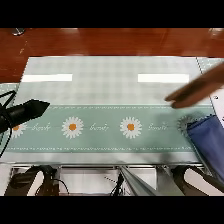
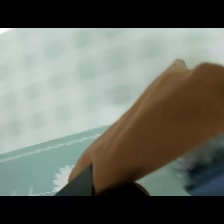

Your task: Fold the shirts.

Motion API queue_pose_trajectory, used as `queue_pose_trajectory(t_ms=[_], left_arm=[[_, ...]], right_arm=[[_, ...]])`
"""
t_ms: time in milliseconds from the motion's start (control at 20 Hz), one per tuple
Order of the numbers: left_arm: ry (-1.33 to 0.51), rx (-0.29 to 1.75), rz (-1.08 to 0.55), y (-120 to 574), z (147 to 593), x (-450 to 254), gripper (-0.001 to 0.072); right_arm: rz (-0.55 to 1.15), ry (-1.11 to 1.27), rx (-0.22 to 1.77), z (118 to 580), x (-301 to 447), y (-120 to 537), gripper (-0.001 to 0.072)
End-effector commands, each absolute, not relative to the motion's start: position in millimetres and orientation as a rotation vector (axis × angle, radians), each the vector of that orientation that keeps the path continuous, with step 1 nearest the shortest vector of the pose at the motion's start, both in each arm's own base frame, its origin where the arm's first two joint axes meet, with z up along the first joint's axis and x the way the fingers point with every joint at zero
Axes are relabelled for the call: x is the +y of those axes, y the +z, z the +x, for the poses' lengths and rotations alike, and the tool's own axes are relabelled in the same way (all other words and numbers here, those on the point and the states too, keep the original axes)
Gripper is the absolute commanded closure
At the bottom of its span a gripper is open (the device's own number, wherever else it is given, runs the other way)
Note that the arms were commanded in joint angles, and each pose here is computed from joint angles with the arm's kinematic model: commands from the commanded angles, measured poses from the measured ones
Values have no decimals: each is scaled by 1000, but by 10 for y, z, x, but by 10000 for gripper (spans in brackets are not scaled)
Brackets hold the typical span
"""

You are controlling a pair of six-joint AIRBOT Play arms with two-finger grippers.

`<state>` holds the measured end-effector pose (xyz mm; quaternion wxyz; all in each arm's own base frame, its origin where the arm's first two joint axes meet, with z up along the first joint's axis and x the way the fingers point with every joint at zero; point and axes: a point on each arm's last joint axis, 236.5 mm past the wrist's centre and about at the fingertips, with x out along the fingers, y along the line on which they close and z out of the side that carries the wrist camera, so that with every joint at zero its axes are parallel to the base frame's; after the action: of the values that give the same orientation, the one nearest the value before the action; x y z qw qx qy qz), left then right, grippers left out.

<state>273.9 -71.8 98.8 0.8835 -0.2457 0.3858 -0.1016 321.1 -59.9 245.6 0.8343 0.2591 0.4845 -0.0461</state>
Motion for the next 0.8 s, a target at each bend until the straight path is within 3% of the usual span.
queue_pose_trajectory(t_ms=[0, 250, 400, 450, 500, 550, 700, 750], left_arm=[[-211, 804, -511, 985, 2739, -718, 689], [-211, 804, -511, 984, 2739, -718, 689], [-211, 805, -511, 980, 2741, -717, 689], [-211, 805, -511, 980, 2741, -717, 689], [-211, 806, -511, 980, 2740, -718, 689], [-211, 806, -511, 980, 2740, -718, 689], [-187, 736, -515, 1074, 2871, -643, 688], [-161, 657, -519, 1203, 2997, -556, 688]], right_arm=[[637, -455, 1022, 2410, -1308, 2438, 694], [663, -1002, 1084, 1024, -1855, 2022, 693], [751, -1094, 1109, 696, -1701, 1730, 688], [755, -1153, 1129, 556, -1687, 1651, 498], [758, -1210, 1145, 437, -1690, 1599, 140], [755, -1246, 1156, 363, -1708, 1576, 86], [741, -1112, 1068, 761, -1835, 1574, 97], [742, -981, 982, 1120, -1843, 1623, 235]])
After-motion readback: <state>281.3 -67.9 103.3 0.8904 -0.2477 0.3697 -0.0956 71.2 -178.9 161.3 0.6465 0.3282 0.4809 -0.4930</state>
